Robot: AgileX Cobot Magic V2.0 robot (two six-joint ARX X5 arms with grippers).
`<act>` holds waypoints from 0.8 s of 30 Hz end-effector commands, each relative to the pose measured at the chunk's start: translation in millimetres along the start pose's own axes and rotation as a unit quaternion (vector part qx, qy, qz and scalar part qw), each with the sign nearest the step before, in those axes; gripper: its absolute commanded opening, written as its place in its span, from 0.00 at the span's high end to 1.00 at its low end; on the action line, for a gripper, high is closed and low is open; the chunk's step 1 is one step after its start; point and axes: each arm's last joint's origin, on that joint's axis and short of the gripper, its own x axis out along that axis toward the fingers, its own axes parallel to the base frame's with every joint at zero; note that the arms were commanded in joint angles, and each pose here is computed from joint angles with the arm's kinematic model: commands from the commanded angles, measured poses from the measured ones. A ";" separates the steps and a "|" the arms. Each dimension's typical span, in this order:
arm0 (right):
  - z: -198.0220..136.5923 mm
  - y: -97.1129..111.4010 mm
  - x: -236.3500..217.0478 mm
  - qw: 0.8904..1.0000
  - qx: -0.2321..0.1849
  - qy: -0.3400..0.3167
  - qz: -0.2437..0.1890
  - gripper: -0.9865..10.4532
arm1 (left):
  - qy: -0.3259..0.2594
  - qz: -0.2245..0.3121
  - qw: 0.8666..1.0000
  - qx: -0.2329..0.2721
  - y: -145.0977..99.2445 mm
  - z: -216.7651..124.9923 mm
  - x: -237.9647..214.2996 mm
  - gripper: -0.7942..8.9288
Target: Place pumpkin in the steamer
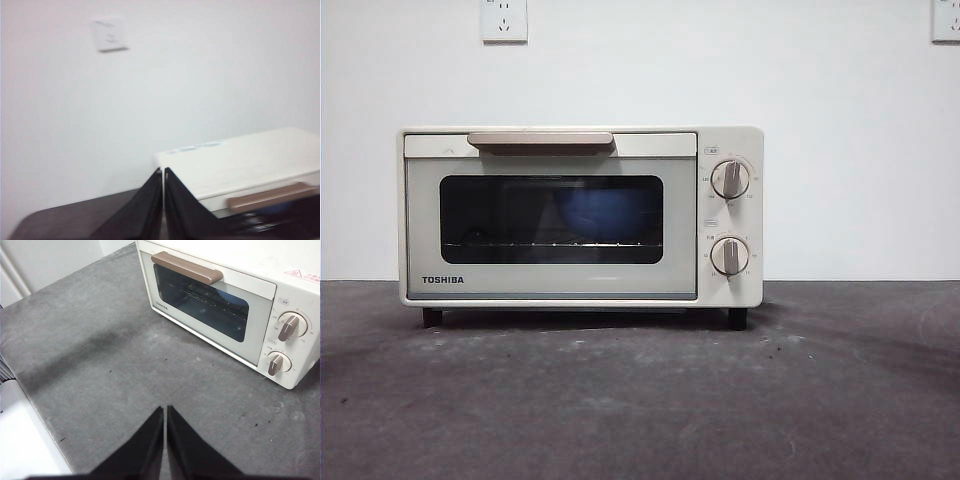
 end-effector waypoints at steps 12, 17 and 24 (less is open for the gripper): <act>3.1 1.5 -0.6 1.000 -0.002 -0.007 0.005 0.91 | 0.073 0.027 0.997 -0.002 -10.3 -111.8 -9.8 0.90; 3.1 1.5 -0.6 1.000 -0.002 -0.007 0.005 0.91 | 0.097 0.024 0.995 -0.006 -12.7 -132.2 -10.6 0.90; 3.1 1.5 -0.6 1.000 -0.002 -0.007 0.005 0.91 | 0.140 0.018 0.990 -0.014 -15.8 -157.2 -12.3 0.90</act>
